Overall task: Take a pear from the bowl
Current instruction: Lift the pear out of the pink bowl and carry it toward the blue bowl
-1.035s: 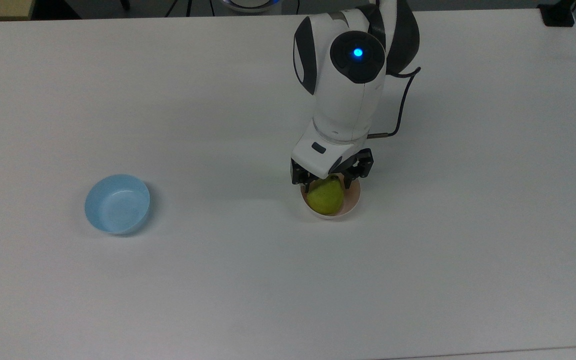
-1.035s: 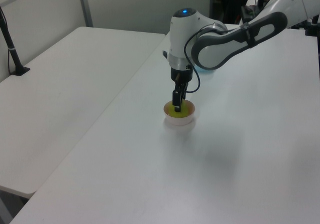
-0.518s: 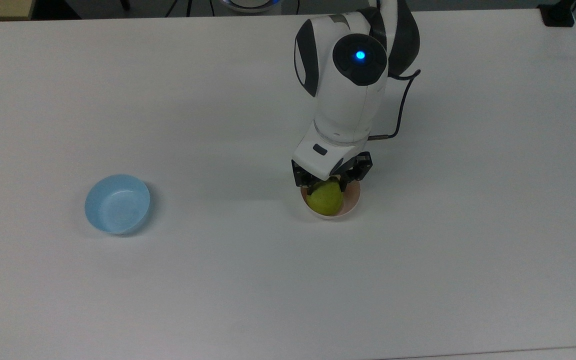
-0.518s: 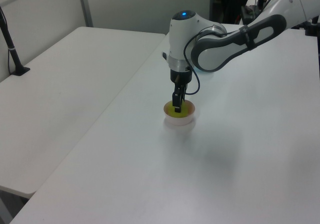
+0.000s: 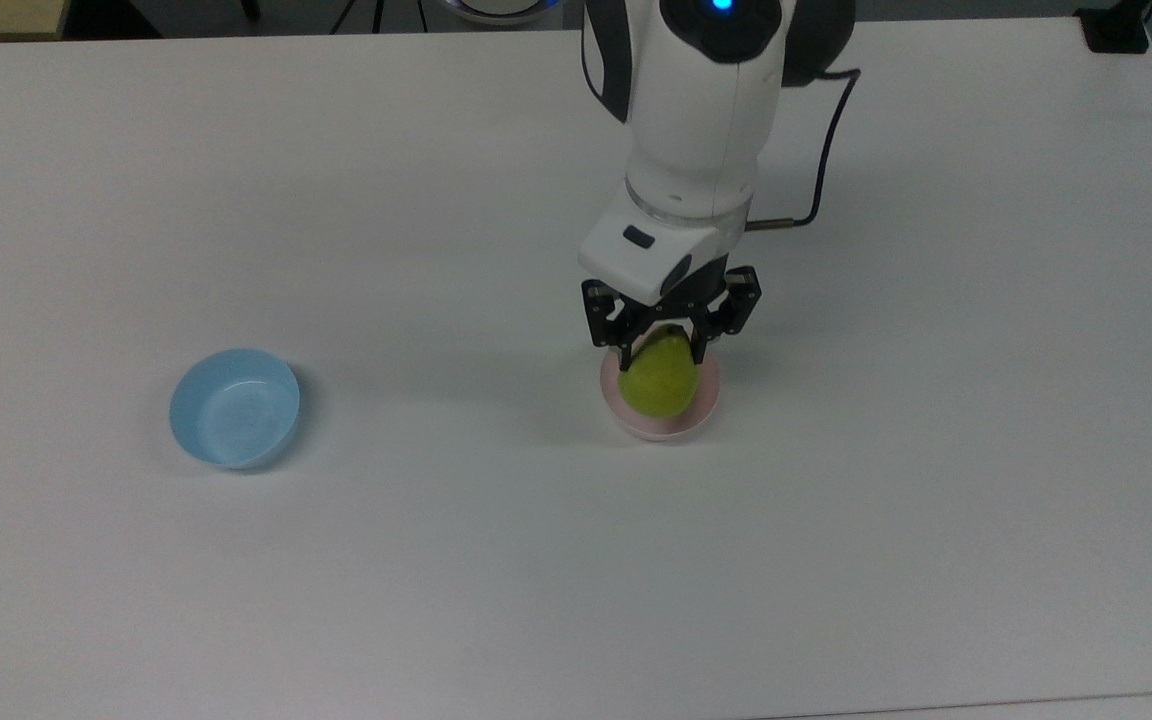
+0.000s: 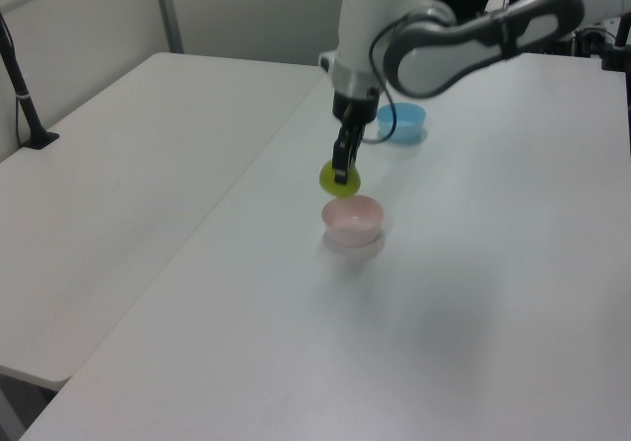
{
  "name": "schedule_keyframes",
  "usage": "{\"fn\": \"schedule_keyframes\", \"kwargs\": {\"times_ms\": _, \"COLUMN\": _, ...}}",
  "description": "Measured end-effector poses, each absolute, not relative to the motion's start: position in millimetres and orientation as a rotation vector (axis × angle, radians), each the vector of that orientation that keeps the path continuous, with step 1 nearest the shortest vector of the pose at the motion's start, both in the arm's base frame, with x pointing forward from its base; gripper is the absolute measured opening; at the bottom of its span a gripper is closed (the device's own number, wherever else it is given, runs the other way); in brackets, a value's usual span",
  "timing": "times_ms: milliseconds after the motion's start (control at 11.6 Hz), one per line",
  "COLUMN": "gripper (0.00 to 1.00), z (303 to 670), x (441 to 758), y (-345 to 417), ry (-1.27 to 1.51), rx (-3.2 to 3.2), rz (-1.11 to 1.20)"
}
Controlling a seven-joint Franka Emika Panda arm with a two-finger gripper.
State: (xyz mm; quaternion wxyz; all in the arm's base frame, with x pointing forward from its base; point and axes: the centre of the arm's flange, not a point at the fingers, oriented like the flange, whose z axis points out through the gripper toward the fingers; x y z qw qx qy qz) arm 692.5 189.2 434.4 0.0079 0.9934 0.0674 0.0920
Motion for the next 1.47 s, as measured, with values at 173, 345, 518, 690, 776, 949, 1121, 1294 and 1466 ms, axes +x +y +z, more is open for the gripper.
{"fn": "schedule_keyframes", "kwargs": {"times_ms": 173, "gripper": 0.64, "z": 477, "x": 687, "y": 155, "ry": 0.145, "rx": 3.116, "rz": 0.3}}
{"fn": "schedule_keyframes", "kwargs": {"times_ms": 345, "gripper": 0.64, "z": 492, "x": 691, "y": 103, "ry": 0.079, "rx": 3.111, "rz": 0.311}}
{"fn": "schedule_keyframes", "kwargs": {"times_ms": 518, "gripper": 0.64, "z": 486, "x": 697, "y": 47, "ry": 0.052, "rx": 3.097, "rz": 0.29}}
{"fn": "schedule_keyframes", "kwargs": {"times_ms": 690, "gripper": 0.64, "z": 480, "x": 698, "y": 5, "ry": 0.02, "rx": 3.089, "rz": 0.271}}
{"fn": "schedule_keyframes", "kwargs": {"times_ms": 776, "gripper": 0.64, "z": 470, "x": 699, "y": -2, "ry": 0.015, "rx": 3.088, "rz": 0.247}}
{"fn": "schedule_keyframes", "kwargs": {"times_ms": 949, "gripper": 0.64, "z": 427, "x": 705, "y": 4, "ry": 0.029, "rx": 3.088, "rz": 0.149}}
{"fn": "schedule_keyframes", "kwargs": {"times_ms": 1121, "gripper": 0.64, "z": 382, "x": 716, "y": 12, "ry": 0.053, "rx": 3.079, "rz": 0.139}}
{"fn": "schedule_keyframes", "kwargs": {"times_ms": 1294, "gripper": 0.64, "z": 353, "x": 721, "y": 20, "ry": 0.074, "rx": 3.071, "rz": 0.123}}
{"fn": "schedule_keyframes", "kwargs": {"times_ms": 1466, "gripper": 0.67, "z": 350, "x": 721, "y": 21, "ry": 0.076, "rx": 3.07, "rz": 0.121}}
